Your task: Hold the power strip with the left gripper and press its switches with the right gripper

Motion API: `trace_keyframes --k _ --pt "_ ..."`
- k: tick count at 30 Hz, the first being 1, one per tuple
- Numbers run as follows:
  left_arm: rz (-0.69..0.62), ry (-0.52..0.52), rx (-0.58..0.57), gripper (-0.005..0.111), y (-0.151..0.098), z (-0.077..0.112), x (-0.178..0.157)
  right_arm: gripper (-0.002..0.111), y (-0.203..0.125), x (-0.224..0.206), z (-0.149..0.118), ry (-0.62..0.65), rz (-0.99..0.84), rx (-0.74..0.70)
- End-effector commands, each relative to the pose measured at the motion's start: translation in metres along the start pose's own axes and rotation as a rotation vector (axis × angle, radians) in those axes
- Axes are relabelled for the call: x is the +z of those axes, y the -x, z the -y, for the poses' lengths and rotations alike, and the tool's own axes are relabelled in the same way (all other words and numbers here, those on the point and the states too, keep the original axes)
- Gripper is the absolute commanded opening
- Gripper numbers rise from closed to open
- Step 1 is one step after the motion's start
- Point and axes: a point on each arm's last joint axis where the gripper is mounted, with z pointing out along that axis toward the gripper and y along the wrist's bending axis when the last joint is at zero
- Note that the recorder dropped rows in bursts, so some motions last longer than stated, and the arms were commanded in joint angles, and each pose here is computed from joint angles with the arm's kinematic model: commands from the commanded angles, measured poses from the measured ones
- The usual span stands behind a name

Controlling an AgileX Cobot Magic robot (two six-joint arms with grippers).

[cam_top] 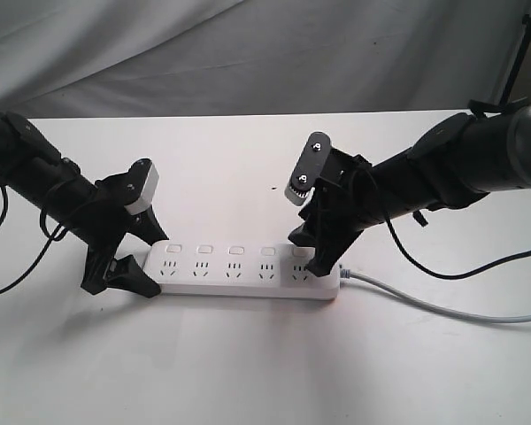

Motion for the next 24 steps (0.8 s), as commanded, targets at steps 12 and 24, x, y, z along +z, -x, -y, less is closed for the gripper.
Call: trace_keyframes --k 12,24 --pt "0.002 0.007 0.003 0.057 0.002 -0.001 -0.002 0.039 -0.009 0.01 0.001 -0.008 -0.033 0.002" --pt "0.002 0.007 0.003 0.057 0.002 -0.001 -0.002 0.039 -0.007 0.011 -0.001 -0.016 -0.034 -0.005"
